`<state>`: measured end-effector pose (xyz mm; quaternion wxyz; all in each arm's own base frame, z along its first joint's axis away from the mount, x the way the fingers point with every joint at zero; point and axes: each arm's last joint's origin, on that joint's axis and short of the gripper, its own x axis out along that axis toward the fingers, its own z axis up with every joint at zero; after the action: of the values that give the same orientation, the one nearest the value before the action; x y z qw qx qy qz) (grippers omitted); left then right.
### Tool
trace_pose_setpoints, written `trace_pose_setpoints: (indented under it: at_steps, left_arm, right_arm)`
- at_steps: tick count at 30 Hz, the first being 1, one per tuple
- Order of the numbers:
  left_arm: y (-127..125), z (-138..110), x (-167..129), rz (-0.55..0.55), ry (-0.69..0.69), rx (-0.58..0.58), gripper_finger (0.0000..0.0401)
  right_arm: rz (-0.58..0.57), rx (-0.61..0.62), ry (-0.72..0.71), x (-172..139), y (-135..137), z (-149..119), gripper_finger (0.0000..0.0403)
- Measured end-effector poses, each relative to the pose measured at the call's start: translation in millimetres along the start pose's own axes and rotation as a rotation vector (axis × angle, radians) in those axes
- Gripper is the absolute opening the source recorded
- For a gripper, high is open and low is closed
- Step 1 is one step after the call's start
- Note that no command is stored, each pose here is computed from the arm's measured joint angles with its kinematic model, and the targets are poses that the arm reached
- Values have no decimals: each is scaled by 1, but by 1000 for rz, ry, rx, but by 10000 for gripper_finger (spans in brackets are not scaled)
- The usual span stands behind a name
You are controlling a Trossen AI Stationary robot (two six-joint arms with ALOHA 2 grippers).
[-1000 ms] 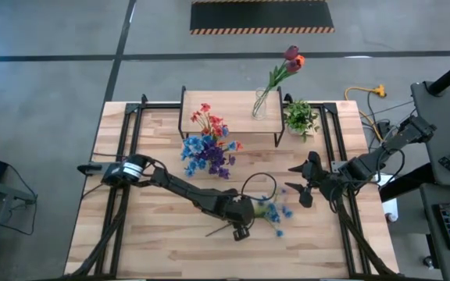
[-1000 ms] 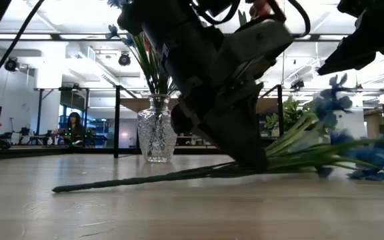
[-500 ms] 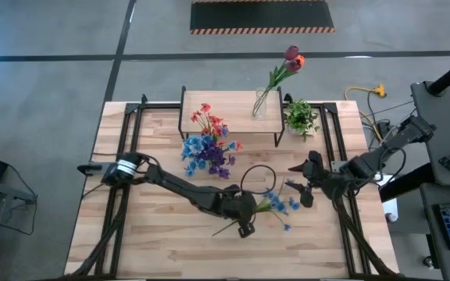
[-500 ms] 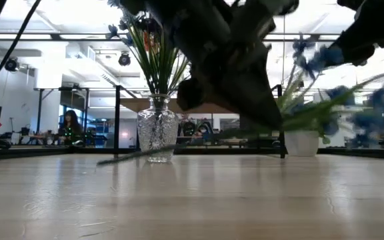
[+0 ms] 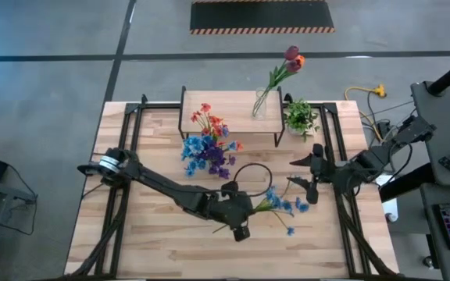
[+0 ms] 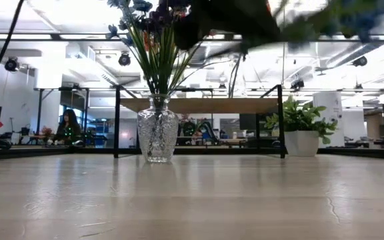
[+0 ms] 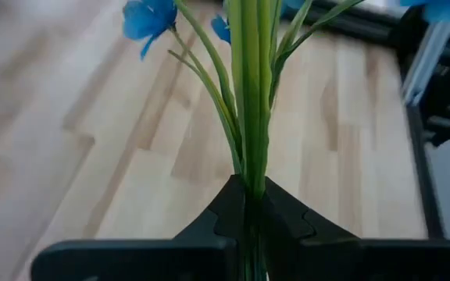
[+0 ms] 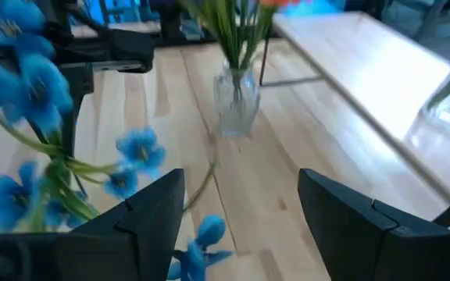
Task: Pick and place flowers into a vace then onto a shelf
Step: Put the blue flowers into the transparent vase
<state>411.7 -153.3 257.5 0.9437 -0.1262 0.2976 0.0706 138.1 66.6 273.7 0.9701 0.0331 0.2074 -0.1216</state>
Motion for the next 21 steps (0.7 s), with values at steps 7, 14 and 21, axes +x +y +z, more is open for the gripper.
trace_pose_setpoints:
  at_steps: [7, 14, 21]
  left_arm:
    - [-13, 8, -30, 67, -111, 32, 6]
    - [-23, 6, -48, 201, -222, 42, 6]
    - [-35, 4, -75, 430, -405, 34, 6]
  right_arm:
    - [35, -48, -100, -20, -3, 37, 242]
    - [58, -91, -203, -44, -9, 75, 242]
    - [57, -145, -243, -59, -15, 93, 242]
